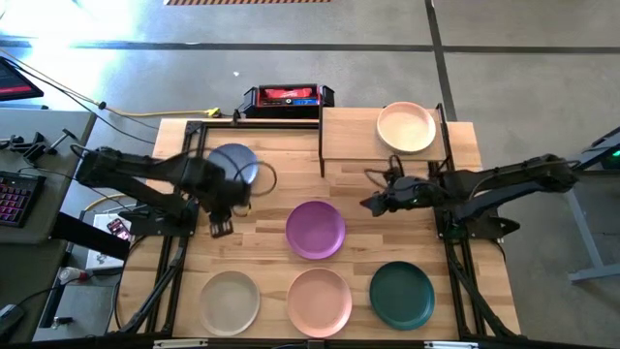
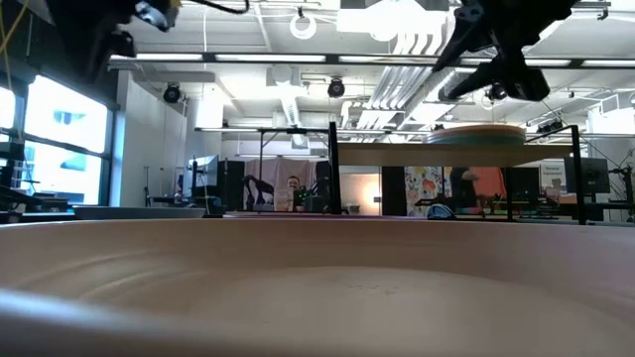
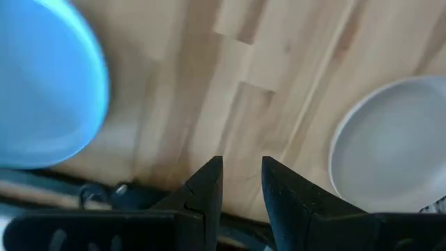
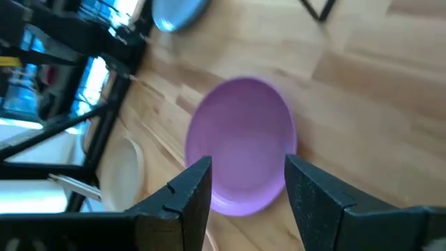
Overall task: Place and stack plates onto a shelf
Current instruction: Stack the gray plate on top of the light orange plate on the shelf
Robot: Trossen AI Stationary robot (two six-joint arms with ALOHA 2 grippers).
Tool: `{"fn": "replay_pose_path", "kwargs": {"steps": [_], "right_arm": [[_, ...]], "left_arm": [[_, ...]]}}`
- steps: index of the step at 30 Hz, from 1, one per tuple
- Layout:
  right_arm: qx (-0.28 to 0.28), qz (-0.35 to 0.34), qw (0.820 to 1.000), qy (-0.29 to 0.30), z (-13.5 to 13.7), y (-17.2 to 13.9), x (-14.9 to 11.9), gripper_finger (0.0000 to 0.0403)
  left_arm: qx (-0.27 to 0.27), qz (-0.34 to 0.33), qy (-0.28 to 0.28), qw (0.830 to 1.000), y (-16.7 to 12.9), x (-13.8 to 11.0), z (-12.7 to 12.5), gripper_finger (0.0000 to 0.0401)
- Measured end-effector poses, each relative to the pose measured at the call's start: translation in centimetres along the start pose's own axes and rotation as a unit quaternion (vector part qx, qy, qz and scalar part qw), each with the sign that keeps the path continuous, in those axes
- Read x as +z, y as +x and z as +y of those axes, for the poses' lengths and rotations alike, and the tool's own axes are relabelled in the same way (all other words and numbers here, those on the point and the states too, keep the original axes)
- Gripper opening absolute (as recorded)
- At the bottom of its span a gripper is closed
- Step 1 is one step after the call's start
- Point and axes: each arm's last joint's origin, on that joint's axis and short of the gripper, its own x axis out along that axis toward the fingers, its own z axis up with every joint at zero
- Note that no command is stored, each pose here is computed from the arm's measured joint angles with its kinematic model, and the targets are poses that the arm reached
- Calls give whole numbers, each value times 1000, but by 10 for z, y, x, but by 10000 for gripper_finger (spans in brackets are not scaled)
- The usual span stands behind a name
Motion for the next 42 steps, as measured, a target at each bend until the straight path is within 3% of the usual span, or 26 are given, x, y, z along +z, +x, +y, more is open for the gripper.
{"fn": "replay_pose_path", "kwargs": {"steps": [4,10,14,21,28,42], "right_arm": [[-6,26,1000,1,5,14,-16,163],[63,42,997,-8,26,28,-38,163],[89,48,995,-11,33,32,-48,163],[77,55,996,-3,34,40,-61,163],[68,63,996,2,33,47,-68,163],[66,55,996,3,33,47,-68,163]], "left_arm": [[-12,-13,44,999,18,-15,-17,87],[-21,-11,94,995,49,-34,-42,87],[-38,-24,102,994,61,-44,-58,87],[-63,-50,88,993,65,-52,-77,87],[-57,-67,98,991,77,-53,-97,87],[18,-14,116,993,124,-46,-118,87]]}}
